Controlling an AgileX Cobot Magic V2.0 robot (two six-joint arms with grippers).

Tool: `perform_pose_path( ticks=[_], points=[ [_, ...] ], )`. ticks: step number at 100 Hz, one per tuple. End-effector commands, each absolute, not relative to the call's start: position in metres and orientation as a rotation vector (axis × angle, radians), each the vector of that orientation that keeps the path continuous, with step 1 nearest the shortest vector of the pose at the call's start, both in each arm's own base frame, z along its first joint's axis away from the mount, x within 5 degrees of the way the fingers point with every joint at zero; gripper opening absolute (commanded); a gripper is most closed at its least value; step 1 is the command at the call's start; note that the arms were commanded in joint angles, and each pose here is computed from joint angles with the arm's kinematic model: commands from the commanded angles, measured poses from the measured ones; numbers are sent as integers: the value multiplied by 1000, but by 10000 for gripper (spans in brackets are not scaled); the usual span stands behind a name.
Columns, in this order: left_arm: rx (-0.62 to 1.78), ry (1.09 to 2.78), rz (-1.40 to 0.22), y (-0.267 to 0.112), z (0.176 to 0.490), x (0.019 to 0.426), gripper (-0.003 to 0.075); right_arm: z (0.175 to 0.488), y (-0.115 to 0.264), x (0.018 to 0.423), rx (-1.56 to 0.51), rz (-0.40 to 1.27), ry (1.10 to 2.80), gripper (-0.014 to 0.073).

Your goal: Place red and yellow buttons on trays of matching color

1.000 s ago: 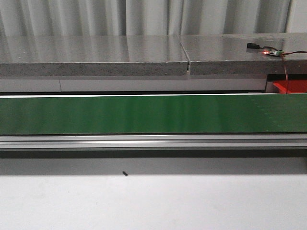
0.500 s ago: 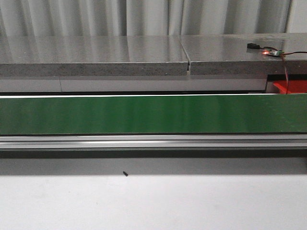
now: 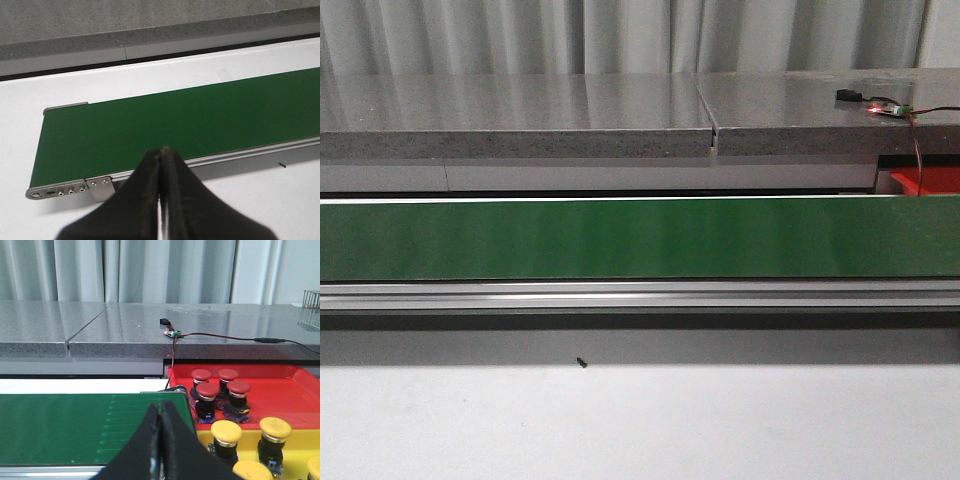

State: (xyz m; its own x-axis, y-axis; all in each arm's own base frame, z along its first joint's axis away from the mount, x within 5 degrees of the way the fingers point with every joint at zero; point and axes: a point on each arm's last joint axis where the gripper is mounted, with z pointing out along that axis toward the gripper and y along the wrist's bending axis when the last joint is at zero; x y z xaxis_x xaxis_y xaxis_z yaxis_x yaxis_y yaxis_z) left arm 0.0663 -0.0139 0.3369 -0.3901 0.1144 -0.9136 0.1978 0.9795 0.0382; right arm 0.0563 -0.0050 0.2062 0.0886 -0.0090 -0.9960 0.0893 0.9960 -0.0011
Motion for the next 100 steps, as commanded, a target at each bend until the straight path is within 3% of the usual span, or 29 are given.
perform_pose_path(
  ticks=[1,57,67,79,100],
  points=[
    [206,1893,-105,-15,350,69,-19,219,-4,53,50,-84,1371,-66],
    [206,1893,-104,-15,350,69,-19,219,-4,53,50,-84,1371,-66],
    [227,1894,2,-9,350,70,-19,219,-4,53,50,-84,1371,-66],
    [135,1885,-29,-7,348,72,-19,219,-4,53,50,-84,1371,-66],
    [59,1642,-14,-4,329,80,-19,219,-4,53,50,-84,1371,-66]
  ],
)
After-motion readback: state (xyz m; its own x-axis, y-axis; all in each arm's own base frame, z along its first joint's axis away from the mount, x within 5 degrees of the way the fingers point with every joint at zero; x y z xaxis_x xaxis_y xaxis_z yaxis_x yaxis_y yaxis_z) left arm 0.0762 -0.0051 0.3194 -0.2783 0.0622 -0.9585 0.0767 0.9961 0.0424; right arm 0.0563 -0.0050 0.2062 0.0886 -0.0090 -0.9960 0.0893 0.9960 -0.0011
